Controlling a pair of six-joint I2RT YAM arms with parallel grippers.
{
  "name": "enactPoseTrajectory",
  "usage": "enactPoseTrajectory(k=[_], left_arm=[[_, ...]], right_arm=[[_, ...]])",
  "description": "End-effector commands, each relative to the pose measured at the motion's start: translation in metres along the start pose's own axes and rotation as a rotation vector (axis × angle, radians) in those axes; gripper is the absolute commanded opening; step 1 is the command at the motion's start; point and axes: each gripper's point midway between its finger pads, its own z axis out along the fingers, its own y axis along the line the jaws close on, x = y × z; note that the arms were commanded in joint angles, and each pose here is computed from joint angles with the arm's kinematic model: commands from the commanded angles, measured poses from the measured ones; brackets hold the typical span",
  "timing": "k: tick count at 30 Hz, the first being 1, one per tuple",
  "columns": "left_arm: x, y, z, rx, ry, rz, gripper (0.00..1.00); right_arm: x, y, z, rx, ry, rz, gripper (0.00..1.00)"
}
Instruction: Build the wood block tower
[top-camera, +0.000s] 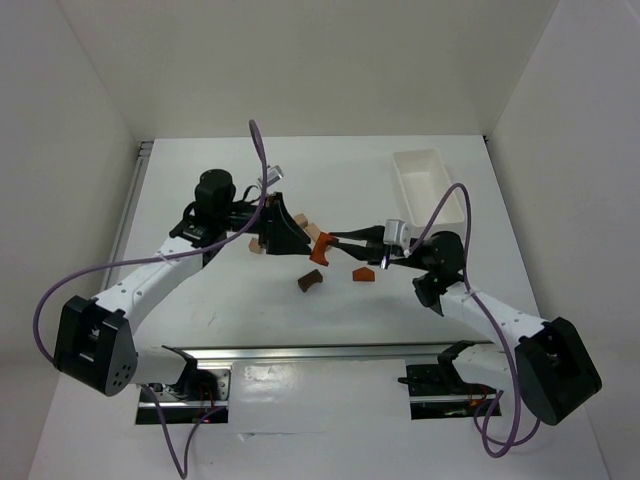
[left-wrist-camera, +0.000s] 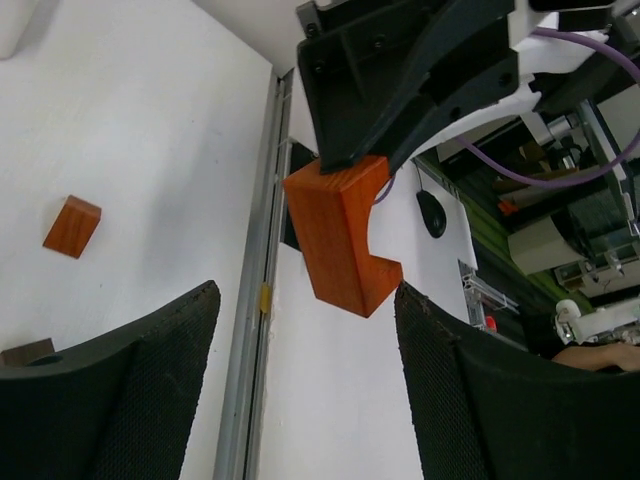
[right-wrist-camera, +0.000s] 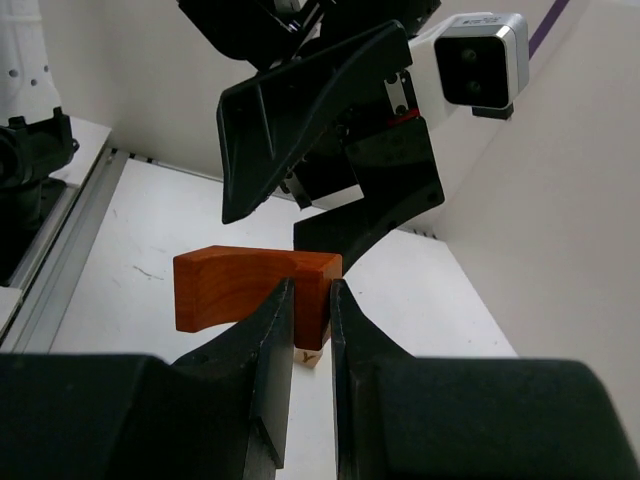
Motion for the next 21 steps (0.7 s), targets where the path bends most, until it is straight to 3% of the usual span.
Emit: enactPoseTrajectory(k=[1, 11, 15, 16, 21], left_arm=[[-0.006, -0.031, 0.000, 0.110, 0.007, 0.122, 0.77], [0.005, -0.045, 0.011, 0.172, 0.043, 0.145, 0.69], [0.005, -0.046, 0.013, 0.169, 0.047, 0.141, 0.59], [0.006, -0.044, 0.014, 0.167, 0.050, 0.133, 0.51], [0.006, -0.045, 0.013, 0.179, 0.049, 0.144, 0.32]], right_arm=[[-0.034, -0.004, 0.006, -0.037, -0.111, -0.130, 0.00], [-0.035, -0.002, 0.013, -0.068, -0.149, -0.134, 0.00], [-0.039, -0.002, 0.016, -0.074, -0.164, -0.146, 0.00], [-0.036, 0.001, 0.018, -0.082, -0.163, -0.136, 0.00], [-0.042, 0.000, 0.018, -0.080, -0.183, -0.170, 0.00]])
